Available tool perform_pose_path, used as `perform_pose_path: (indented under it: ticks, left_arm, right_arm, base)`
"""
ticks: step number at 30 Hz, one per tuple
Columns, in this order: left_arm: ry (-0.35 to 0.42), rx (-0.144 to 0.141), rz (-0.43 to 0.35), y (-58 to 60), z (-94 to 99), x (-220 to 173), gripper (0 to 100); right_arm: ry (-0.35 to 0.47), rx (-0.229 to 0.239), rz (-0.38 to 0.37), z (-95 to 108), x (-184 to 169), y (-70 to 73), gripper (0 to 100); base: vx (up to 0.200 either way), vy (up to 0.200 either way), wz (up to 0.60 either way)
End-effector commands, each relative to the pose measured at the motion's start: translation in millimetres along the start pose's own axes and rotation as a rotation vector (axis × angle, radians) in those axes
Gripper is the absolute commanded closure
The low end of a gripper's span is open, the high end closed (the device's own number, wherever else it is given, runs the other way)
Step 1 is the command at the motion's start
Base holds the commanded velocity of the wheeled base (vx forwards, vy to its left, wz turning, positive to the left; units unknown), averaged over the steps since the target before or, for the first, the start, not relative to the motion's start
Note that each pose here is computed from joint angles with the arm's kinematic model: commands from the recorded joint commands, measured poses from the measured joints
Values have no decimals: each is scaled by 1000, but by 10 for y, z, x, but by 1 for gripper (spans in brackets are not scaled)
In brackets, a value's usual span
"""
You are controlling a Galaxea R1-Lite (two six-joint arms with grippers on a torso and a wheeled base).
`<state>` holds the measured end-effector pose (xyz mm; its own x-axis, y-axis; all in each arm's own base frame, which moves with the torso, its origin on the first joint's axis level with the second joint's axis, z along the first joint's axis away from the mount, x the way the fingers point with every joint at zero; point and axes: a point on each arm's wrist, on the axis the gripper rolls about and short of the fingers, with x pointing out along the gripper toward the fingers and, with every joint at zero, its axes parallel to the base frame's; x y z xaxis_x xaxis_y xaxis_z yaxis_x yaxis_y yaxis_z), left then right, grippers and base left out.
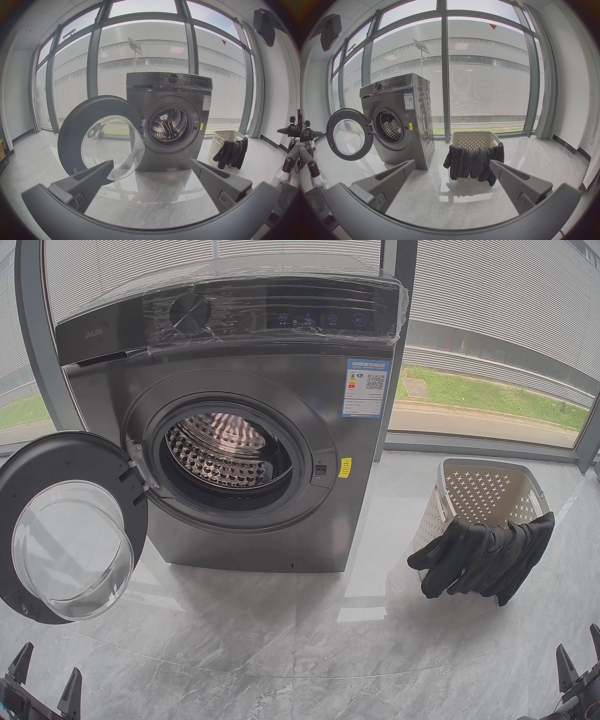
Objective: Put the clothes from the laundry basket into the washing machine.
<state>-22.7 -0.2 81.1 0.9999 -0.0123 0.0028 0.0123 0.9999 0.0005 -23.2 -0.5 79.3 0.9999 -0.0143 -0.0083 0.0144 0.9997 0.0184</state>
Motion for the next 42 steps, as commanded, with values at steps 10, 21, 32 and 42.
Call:
perform_pose_path:
  ticks: [10, 21, 32, 42]
  left_arm:
    - [0, -3, -1, 0, -53, -1, 0]
    - [0, -7, -3, -1, -53, -1, 0]
    - [0, -7, -3, -1, -53, -1, 0]
    - [0, -5, -3, -1, -53, -1, 0]
  right_arm:
    - [1, 0, 0, -39, 1, -1, 0]
    - [1, 0, 0, -39, 1, -1, 0]
    - [1, -3, 5, -39, 1, 0, 0]
    - [1, -3, 2, -39, 1, 0, 0]
  base:
    - [0, -200, 0]
    - [0, -200, 0]
    - [0, -91, -164]
    - [0, -120, -180]
